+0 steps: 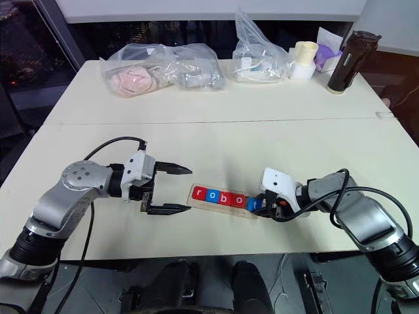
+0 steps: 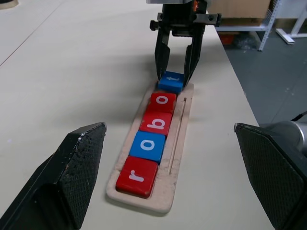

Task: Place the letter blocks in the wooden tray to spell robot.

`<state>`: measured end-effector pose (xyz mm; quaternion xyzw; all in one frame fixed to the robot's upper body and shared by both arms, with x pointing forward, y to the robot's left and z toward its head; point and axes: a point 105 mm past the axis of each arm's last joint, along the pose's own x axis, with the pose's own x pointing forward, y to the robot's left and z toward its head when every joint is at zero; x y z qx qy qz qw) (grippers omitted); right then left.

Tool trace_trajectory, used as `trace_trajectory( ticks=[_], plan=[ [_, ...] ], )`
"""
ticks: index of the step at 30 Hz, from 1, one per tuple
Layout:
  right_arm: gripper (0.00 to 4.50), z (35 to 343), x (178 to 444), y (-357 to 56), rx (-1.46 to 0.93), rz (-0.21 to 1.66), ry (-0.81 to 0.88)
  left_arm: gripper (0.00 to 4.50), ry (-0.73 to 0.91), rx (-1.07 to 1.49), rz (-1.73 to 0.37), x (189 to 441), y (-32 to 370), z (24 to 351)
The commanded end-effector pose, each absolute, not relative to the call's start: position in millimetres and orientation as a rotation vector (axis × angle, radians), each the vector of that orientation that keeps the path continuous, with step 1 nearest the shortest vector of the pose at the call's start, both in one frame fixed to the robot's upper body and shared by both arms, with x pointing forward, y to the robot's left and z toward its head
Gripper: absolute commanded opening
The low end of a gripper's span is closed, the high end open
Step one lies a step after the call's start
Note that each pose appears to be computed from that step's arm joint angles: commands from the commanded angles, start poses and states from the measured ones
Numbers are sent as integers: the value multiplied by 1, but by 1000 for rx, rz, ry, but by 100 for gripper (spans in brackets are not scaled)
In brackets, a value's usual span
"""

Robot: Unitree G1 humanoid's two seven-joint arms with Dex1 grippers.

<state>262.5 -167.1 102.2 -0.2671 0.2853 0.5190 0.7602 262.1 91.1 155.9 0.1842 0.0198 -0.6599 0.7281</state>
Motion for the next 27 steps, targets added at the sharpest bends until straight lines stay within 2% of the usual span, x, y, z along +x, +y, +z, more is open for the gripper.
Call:
trace_trajectory(
  ticks=[1,27],
  plan=[
    [112,111,268,-168,-599,1111,580,450,-18,426,-1461,260,89,169],
    [112,107,266,-152,-592,1165,569,450,-19,416,-1435,260,89,168]
  ],
)
